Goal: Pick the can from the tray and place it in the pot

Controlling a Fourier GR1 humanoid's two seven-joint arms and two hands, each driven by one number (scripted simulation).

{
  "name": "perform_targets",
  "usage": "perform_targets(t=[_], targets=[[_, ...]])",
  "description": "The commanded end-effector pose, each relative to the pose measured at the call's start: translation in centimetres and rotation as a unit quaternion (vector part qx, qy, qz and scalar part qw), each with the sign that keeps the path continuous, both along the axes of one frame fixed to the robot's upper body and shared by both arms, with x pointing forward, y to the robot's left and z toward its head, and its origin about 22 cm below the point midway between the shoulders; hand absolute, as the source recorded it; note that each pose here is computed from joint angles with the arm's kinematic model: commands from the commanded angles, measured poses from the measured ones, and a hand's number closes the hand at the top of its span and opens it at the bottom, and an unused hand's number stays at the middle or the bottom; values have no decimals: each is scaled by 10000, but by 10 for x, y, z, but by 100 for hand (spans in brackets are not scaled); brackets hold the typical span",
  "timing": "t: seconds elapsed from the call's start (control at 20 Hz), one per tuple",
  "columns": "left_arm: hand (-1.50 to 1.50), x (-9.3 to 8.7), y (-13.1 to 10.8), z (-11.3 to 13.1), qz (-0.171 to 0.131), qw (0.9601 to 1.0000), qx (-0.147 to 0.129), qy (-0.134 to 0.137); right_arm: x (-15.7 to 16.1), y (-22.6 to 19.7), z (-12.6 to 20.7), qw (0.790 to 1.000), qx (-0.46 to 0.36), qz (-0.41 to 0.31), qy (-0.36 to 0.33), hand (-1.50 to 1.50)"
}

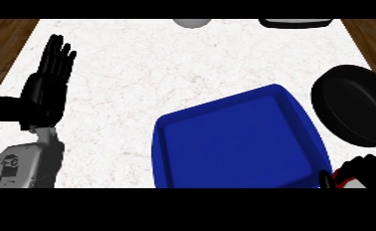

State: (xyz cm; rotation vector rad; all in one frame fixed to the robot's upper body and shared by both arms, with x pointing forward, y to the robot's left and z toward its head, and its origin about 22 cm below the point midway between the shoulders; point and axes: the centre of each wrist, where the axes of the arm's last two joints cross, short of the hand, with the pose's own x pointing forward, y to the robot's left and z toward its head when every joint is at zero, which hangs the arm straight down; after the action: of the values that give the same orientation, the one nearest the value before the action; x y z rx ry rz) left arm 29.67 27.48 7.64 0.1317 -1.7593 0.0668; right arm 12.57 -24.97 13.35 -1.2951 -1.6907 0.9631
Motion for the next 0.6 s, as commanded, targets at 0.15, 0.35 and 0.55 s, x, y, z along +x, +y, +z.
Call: perform_targets(t=[0.15,0.35,0.55], targets=[[0,-3,17,-5,-12,10000,-33,51,14,-61,25,9978,639,-123,-95,150],[0,7,-1,8,-49,9999,-68,-54,36,-118,30,9933,1108,-255,-191,150],[0,3,-2,-3,-145,9999,-26,-36,65,-187,40,9908,1332,-144,-184,150]])
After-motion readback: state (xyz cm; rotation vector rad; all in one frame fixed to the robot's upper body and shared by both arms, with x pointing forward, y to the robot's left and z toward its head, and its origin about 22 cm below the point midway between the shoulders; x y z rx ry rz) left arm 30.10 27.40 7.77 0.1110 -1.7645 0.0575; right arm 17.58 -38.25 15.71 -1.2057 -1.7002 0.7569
